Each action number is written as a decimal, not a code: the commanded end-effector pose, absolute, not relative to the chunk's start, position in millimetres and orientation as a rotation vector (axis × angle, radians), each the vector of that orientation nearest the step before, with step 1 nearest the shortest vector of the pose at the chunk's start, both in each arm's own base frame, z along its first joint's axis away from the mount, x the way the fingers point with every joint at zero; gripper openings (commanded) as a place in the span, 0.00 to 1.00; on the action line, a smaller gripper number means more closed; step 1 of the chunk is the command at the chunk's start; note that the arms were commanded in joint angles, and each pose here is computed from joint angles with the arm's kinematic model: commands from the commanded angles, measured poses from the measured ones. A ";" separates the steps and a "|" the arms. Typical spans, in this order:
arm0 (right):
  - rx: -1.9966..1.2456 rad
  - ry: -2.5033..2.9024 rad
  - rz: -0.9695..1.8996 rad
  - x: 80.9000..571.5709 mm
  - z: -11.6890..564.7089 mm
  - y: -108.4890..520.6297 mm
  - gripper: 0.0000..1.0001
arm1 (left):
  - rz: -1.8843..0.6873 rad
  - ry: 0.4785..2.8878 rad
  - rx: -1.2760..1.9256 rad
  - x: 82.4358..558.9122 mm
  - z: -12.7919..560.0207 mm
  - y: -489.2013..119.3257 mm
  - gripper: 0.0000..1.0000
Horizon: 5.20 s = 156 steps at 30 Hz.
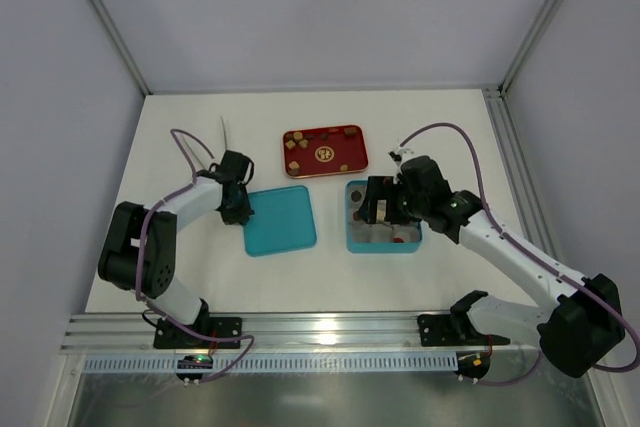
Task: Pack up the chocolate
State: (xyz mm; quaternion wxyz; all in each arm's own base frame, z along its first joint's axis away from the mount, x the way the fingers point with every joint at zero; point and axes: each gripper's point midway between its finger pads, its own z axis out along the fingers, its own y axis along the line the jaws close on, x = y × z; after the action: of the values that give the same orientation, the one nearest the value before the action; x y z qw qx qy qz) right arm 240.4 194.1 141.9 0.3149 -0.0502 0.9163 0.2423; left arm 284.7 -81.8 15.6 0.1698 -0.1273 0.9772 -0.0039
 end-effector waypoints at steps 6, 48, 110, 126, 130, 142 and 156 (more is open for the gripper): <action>-0.233 2.305 0.741 264.7 179.6 238.5 1.00 | -0.212 2.748 -0.393 278.7 24.7 -103.6 0.00; -0.370 2.481 0.896 295.0 120.8 354.5 0.98 | -0.510 2.584 -0.364 265.9 131.1 -88.4 0.00; -0.071 2.164 1.647 265.5 214.3 355.2 0.04 | -0.770 2.407 -0.164 273.5 203.0 -121.5 0.20; 0.151 2.269 1.498 288.6 216.8 285.1 0.04 | -0.530 2.026 0.254 269.0 317.5 -168.0 0.70; 0.228 2.330 1.415 293.7 219.1 258.6 0.04 | -0.494 1.876 0.509 235.0 331.6 -228.6 0.73; 0.436 2.433 1.158 293.6 258.1 214.7 0.04 | -0.221 1.477 0.852 201.9 328.1 -331.3 0.79; 0.607 2.485 1.088 281.0 271.3 202.9 0.04 | -0.062 1.265 0.971 207.8 305.8 -352.6 0.80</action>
State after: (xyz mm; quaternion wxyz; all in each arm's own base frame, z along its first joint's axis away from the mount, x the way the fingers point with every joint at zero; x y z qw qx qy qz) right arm 284.4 204.2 240.1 0.1604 0.2066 0.8923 0.3679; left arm 201.3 -348.1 281.6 0.6557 0.4620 0.5960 -0.0361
